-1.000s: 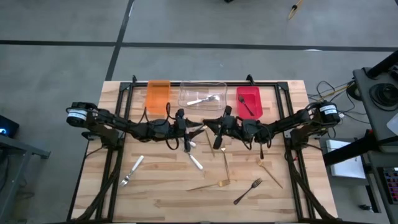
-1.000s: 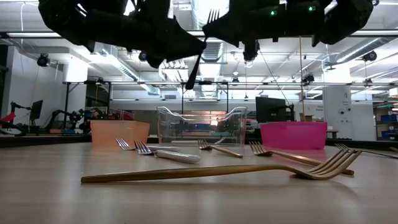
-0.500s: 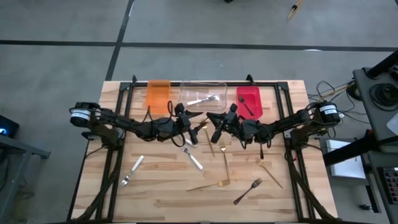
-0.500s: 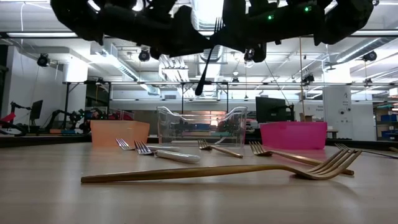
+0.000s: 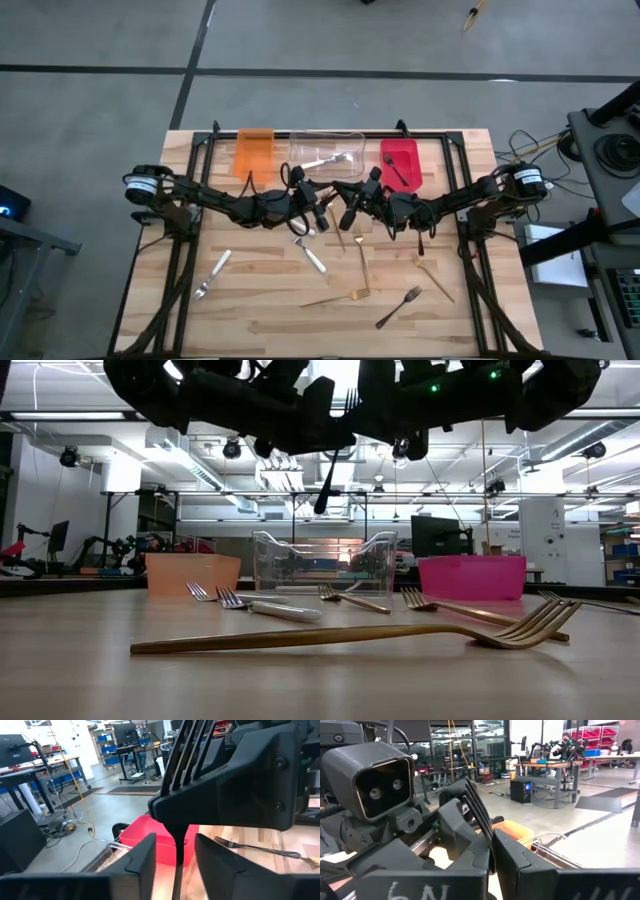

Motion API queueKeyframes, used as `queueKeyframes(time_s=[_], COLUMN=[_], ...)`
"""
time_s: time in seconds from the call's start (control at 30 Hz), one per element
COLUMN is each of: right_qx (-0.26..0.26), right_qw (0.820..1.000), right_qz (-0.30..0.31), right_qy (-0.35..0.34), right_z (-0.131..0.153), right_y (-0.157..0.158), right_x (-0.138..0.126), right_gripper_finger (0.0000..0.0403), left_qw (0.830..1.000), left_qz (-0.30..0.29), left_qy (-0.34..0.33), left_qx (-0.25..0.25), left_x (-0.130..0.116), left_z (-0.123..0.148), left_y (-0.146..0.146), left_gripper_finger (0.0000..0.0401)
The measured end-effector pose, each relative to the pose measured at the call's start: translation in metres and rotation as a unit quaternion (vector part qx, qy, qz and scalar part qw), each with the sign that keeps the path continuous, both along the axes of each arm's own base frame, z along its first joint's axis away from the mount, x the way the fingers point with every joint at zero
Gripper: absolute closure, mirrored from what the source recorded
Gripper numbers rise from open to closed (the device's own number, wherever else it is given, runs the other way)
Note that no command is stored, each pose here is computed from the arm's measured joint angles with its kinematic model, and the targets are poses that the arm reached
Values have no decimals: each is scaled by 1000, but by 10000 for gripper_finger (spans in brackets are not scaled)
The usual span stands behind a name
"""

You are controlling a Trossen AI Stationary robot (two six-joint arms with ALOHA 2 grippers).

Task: Sort silverware by color (type)
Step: Put the black fork into the orange bin

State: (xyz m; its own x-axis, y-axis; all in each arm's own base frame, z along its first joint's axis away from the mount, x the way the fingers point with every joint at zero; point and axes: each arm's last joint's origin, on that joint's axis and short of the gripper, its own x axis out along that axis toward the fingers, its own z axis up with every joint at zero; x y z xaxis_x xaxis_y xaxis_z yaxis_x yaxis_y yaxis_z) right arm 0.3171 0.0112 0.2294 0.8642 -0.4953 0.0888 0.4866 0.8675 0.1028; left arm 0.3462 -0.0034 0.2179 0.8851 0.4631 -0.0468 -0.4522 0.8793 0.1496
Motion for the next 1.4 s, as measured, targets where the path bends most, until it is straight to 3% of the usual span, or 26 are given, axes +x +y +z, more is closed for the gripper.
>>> queueKeyframes(time_s=[0.27, 0.57, 1.07, 1.4], right_qx=[0, 4, 11, -9], right_qw=[1000, 1000, 1000, 1000], right_qz=[1, 1, 2, -15], right_qy=[-1, -2, -10, -15], right_z=[0, 0, 2, 14], right_y=[0, 0, 0, -1], right_x=[0, 0, -1, -7], right_gripper_finger=[395, 387, 258, 225], left_qw=[1000, 1000, 999, 998], left_qz=[0, 0, 3, 24], left_qy=[1, -6, 5, 22], left_qx=[-3, -19, -42, -60], left_x=[0, 0, -1, -12], left_z=[-1, -1, -4, 8], left_y=[0, 0, 0, 13], left_gripper_finger=[394, 399, 400, 401])
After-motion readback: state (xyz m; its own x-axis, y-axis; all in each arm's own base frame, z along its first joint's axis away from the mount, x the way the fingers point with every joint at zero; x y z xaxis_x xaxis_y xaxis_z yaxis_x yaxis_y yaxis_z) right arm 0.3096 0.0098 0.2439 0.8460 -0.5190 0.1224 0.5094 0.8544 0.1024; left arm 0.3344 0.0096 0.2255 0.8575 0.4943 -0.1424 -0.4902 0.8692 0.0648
